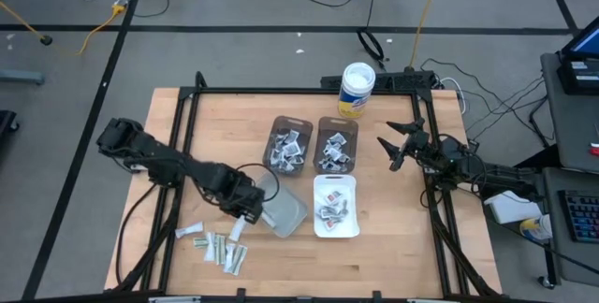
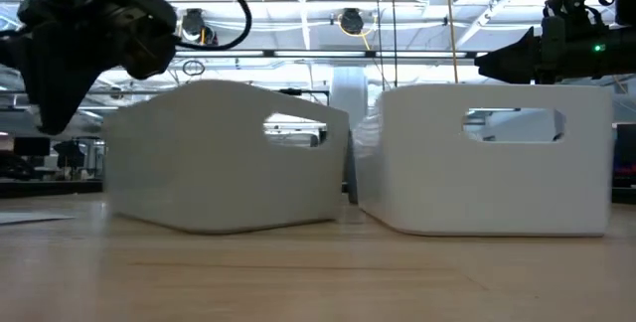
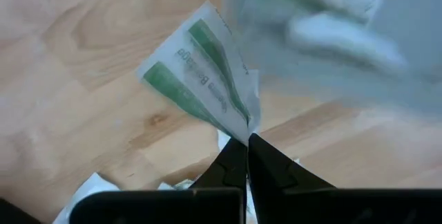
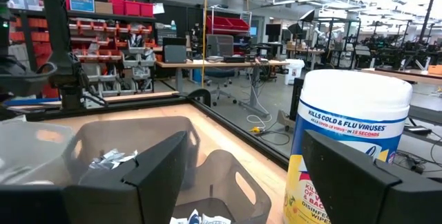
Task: Pick & Place First Aid Supplies
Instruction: Put the green pad into the gray bin
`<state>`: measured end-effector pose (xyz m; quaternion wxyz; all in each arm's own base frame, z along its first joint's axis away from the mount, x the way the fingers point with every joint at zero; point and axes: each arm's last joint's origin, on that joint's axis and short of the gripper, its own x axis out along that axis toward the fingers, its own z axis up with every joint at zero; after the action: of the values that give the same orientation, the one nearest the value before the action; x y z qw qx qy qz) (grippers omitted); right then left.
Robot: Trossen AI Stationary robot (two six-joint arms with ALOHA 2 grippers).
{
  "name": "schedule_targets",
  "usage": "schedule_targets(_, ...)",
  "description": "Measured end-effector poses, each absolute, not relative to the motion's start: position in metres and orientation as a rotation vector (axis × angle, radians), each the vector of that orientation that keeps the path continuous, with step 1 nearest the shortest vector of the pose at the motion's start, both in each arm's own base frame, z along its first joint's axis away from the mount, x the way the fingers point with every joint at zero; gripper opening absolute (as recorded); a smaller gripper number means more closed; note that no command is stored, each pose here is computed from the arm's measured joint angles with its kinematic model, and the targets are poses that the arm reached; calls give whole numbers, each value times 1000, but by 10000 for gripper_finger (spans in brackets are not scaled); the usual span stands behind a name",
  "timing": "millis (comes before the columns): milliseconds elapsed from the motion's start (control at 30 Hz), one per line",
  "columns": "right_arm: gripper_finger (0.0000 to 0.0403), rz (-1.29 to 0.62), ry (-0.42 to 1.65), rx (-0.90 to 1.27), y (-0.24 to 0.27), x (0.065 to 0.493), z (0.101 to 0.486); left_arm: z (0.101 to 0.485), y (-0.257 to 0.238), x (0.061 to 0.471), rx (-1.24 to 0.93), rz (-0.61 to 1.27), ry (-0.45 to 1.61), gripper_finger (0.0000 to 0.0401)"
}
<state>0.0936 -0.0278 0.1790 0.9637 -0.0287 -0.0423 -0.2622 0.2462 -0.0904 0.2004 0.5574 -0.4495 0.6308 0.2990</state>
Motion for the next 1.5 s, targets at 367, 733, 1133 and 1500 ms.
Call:
schedule_targets(367,279,-531,-86,-58,-28,94,179,242,-79,266,-1070,623,1428,1)
schedule_targets(733,279,-531,-86,-58,-28,94,179,266,-67,311,-1010,553,1407,1)
schedule_targets(1133,279,-531,-85,-58,-28,94,179,213,-81,355,-983,502,1520,3)
schedule_targets(1500,279,-531,-86,-58,-28,94,179,211,-77,361,-946,474,1461,156)
